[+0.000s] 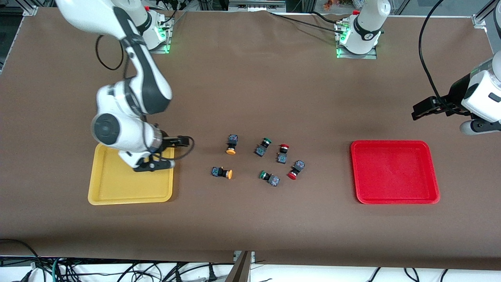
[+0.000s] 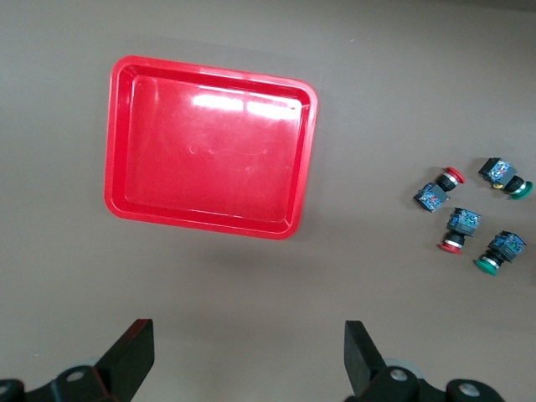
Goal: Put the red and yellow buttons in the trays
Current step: 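Grasp a yellow-capped button with the right gripper while the left gripper moves out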
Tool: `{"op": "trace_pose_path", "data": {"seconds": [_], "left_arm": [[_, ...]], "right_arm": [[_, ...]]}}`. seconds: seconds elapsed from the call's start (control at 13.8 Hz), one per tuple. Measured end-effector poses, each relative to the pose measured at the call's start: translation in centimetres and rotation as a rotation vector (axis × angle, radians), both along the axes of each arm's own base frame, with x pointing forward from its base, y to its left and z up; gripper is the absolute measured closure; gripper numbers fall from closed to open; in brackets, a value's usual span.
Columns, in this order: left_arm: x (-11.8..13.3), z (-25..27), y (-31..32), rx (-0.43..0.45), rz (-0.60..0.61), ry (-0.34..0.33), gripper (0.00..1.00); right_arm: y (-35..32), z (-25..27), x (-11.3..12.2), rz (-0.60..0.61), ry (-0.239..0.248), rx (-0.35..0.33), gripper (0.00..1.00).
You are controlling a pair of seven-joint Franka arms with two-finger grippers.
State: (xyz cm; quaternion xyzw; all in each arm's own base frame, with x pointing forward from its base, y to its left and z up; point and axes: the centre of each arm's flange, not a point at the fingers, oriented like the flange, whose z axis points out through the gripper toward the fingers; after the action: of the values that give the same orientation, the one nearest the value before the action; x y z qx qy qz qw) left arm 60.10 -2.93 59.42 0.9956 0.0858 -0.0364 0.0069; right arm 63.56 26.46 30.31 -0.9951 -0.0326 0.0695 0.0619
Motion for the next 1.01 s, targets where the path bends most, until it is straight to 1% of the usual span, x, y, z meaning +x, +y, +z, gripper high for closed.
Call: {"op": "trace_pose_path", "data": {"seconds": [0.22, 0.51, 0.79, 1.01], "left_arm": [[0.2, -0.4, 0.6, -0.006, 0.012, 0.007, 0.0], [0.4, -0.8, 0.0, -0.025, 0.004, 0.01, 0.0], [0.9, -1.9, -0.4, -0.029, -0.003, 0.027, 0.0], [1.5, -3.6, -2.1, -0.035, -0.029, 0.051, 0.0]], "right_arm": [[4.9, -4.3, -1.3, -0.01, -0.019, 0.02, 0.0], [8.9, -7.4, -2.6, -0.138, -0.054, 0.018, 0.0], [12.3, -10.2, -4.4, -0.238, -0.069, 0.011, 0.0], [13.5, -11.4, -5.2, -0.289, -0.061, 0.008, 0.0]]}}
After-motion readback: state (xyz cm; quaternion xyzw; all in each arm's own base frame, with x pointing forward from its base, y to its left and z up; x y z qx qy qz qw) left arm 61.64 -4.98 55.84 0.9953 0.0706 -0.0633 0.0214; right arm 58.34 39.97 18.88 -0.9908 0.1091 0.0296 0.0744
